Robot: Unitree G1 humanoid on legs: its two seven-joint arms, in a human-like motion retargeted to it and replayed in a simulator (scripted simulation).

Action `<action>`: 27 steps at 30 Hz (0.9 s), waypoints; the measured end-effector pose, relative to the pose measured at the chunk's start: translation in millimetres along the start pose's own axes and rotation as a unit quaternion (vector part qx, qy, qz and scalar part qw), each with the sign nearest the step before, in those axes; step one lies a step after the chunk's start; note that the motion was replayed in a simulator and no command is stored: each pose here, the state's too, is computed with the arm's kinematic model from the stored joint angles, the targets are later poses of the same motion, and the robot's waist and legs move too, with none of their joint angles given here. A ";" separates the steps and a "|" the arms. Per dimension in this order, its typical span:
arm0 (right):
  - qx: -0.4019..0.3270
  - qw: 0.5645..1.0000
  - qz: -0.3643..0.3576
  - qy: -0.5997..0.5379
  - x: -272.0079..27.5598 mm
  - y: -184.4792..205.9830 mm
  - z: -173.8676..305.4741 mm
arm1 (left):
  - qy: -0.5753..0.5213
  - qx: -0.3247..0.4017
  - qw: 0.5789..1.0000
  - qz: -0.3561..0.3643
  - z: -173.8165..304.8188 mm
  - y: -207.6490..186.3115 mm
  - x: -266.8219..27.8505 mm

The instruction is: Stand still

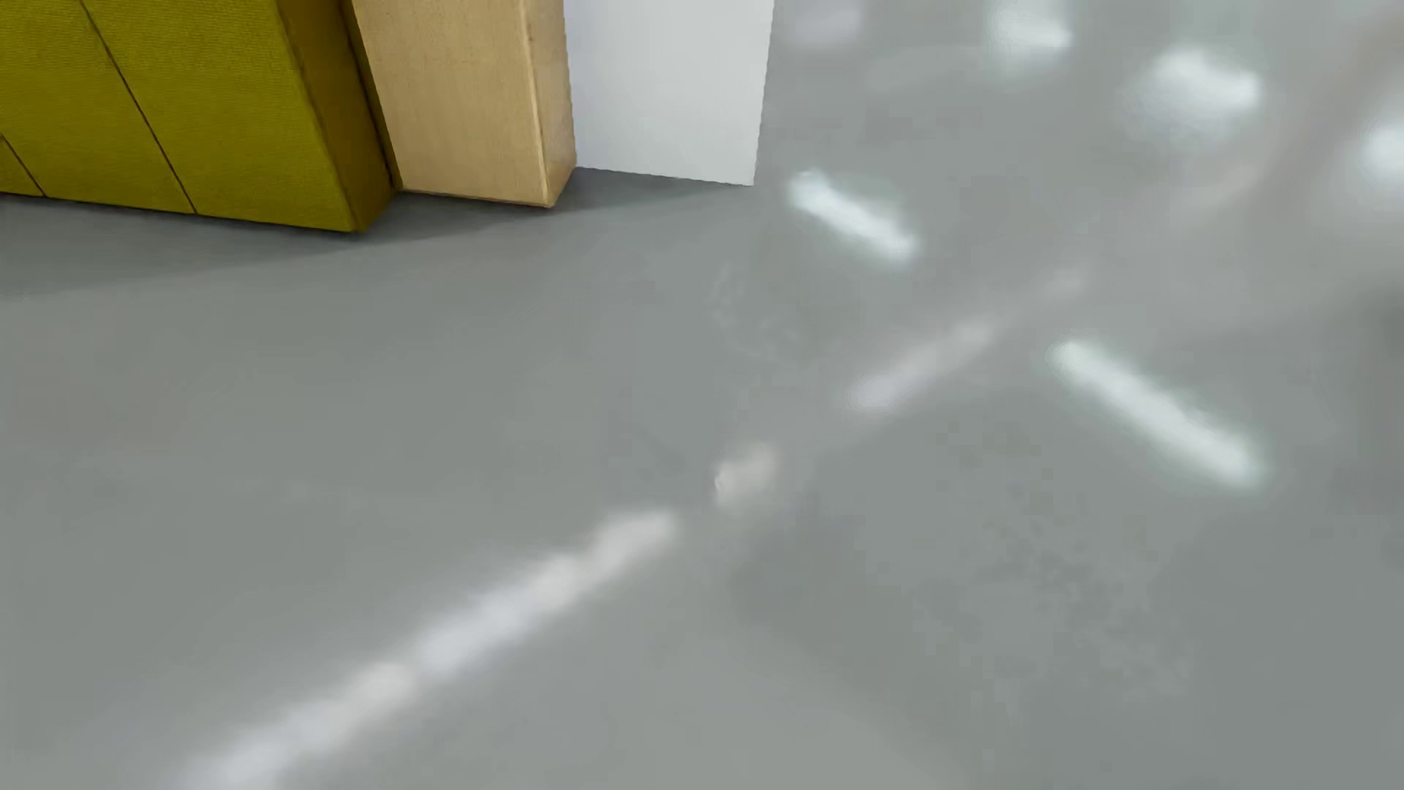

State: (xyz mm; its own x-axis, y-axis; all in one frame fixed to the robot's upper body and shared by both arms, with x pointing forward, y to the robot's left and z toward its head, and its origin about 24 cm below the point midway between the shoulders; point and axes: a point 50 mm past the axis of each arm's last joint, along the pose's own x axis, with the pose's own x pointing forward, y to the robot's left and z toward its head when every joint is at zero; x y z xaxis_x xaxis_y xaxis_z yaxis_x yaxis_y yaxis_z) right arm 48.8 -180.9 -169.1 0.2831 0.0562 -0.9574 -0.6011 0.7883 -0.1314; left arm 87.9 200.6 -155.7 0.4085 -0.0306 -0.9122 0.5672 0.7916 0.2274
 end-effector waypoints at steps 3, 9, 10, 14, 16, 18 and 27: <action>0.005 1.000 -0.001 0.003 -0.3 0.2 -1.8 | 0.004 0.003 1.000 0.000 -1.6 0.4 0.2; 0.002 1.000 -0.001 0.002 -0.3 -0.3 -1.4 | 0.007 -0.004 1.000 -0.001 -4.0 -1.9 -0.7; 0.004 1.000 -0.002 0.002 0.1 -0.5 -0.6 | 0.007 -0.003 1.000 -0.002 -3.7 -2.2 -0.5; -0.004 1.000 0.003 -0.007 1.0 1.7 4.9 | 0.004 0.003 1.000 -0.004 -0.9 -2.6 0.6; 0.000 1.000 0.001 -0.007 1.2 0.9 5.3 | 0.000 0.000 1.000 -0.003 0.7 -2.5 0.5; -0.005 1.000 0.002 -0.006 0.9 0.6 4.3 | 0.000 0.007 1.000 -0.004 1.2 -1.9 0.6; -0.009 1.000 0.002 -0.005 1.4 0.2 4.8 | -0.004 0.003 1.000 -0.001 3.3 0.0 0.9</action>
State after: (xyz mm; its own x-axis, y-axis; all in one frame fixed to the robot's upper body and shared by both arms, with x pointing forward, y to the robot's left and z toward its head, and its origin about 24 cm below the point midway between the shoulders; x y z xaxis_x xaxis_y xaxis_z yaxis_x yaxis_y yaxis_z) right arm 52.7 -177.8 -169.2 0.2872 0.0656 -0.9556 -0.6156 0.7770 -0.1317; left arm 90.7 198.5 -155.4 0.4135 -0.0369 -0.9098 0.5716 0.7883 0.2278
